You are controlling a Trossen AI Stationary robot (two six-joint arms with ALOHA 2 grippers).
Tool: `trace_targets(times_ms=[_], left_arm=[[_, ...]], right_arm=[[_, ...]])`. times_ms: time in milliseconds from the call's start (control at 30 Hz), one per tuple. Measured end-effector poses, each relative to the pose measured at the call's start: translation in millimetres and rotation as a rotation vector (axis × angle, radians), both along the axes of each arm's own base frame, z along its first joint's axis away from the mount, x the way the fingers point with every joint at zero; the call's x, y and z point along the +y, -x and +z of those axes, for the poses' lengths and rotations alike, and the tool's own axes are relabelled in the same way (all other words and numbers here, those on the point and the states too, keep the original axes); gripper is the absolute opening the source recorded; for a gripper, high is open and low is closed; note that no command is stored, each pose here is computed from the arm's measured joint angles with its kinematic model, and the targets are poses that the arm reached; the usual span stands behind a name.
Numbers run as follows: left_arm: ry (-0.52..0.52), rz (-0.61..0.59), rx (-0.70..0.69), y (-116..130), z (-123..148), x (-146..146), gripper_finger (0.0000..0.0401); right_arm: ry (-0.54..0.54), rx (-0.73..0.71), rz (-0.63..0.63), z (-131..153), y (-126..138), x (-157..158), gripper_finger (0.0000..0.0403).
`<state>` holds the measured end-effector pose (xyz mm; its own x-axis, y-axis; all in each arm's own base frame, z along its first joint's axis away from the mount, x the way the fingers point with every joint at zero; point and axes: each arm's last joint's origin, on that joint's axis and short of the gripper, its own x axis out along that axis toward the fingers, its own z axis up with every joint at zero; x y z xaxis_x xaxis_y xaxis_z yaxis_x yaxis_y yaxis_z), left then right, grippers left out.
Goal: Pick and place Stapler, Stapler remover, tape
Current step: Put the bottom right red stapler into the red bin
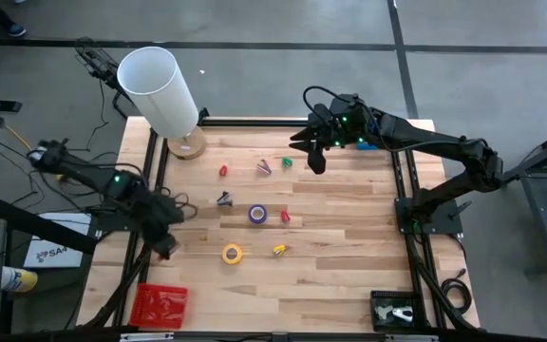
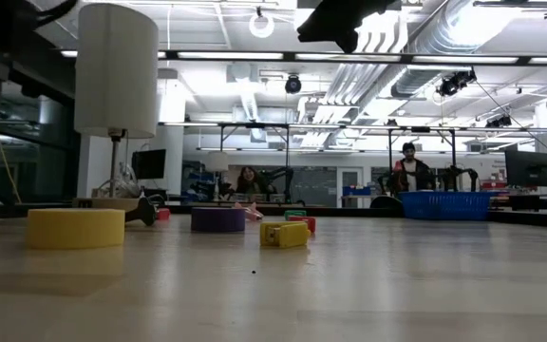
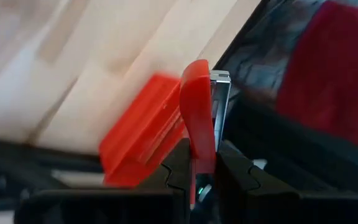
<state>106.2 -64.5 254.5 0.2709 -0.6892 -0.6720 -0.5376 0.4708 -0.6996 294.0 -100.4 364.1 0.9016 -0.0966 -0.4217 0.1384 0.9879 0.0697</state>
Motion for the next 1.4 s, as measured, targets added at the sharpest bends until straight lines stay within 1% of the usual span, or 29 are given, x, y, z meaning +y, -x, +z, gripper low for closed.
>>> trace_targets(times_ms=[200,400,500,667,767,833,967,1033,1167,1267,1400], left_arm=[[-0.013,-0.107,0.142,-1.6,-10.2,-30.6,0.0035],[0.015,-0.16,0.184,-11.4,-19.8,-67.0,0.0035],[0.012,-0.206,0.199,-15.1,-29.0,-86.1,0.0035],[-0.043,-0.283,0.274,-14.6,-50.5,-109.4,0.0035],[-0.082,-0.298,0.307,-13.9,-61.4,-117.9,0.0035],[-0.098,-0.295,0.291,-15.1,-66.1,-122.9,0.0036],[-0.125,-0.304,0.256,-19.0,-74.7,-129.1,0.0055],[-0.146,-0.329,0.249,-19.8,-79.4,-130.2,0.0057],[-0.169,-0.39,0.227,-21.6,-87.2,-132.4,0.0049],[-0.165,-0.452,0.217,-21.9,-91.4,-134.0,0.0047],[-0.173,-0.503,0.181,-22.3,-94.1,-134.7,0.006]], right_arm=[[0.0,0.0,0.0,0.0,0.0,0.0,0.0089],[0.006,0.001,0.003,-0.1,0.0,0.0,0.0089],[0.005,0.001,0.007,0.0,0.0,0.1,0.0089],[0.013,-0.001,0.029,0.1,-0.1,0.6,0.0089],[0.014,-0.001,0.031,0.1,-0.1,0.7,0.0089],[0.014,-0.001,0.031,0.0,-0.2,0.7,0.0089],[0.014,-0.001,0.031,0.0,-0.2,0.7,0.0089],[0.013,-0.001,0.033,-0.1,-0.2,0.9,0.0089],[0.006,0.002,0.036,-0.4,-0.2,1.3,0.0089],[-0.003,0.0,0.046,-0.4,-0.3,2.0,0.0089],[-0.008,-0.001,0.053,-0.4,-0.4,2.2,0.0089]])
